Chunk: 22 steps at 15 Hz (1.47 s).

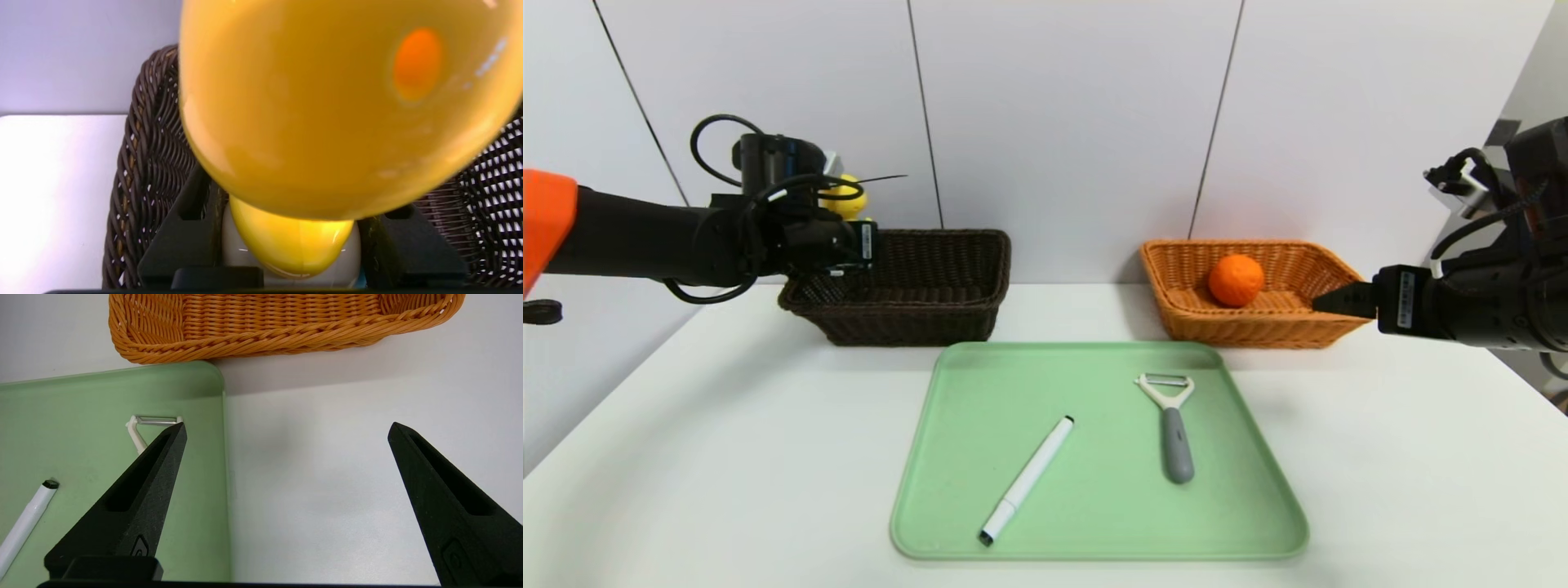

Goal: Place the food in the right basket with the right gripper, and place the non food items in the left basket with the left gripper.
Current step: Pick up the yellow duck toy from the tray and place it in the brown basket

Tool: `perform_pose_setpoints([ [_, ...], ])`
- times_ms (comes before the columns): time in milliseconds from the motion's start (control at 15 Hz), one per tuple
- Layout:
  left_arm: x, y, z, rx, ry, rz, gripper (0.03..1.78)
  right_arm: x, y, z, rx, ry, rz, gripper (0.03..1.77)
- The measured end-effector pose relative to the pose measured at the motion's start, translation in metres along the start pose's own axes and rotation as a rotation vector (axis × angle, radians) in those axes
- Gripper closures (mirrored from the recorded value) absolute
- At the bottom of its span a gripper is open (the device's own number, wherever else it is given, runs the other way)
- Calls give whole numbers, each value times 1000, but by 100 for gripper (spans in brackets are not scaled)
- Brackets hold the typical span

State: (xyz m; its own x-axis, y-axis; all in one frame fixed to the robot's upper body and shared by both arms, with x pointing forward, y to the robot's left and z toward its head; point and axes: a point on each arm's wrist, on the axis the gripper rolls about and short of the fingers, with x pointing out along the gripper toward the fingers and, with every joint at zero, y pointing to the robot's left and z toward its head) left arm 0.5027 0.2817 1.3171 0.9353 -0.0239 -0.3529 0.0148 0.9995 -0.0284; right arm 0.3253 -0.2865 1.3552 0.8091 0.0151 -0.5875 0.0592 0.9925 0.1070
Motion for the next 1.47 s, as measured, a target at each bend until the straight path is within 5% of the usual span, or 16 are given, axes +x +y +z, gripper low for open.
perform_pose_setpoints([
  [1467,37,2,-37,-1,106,-31,94,4,0,-3,-21,3,34,10],
])
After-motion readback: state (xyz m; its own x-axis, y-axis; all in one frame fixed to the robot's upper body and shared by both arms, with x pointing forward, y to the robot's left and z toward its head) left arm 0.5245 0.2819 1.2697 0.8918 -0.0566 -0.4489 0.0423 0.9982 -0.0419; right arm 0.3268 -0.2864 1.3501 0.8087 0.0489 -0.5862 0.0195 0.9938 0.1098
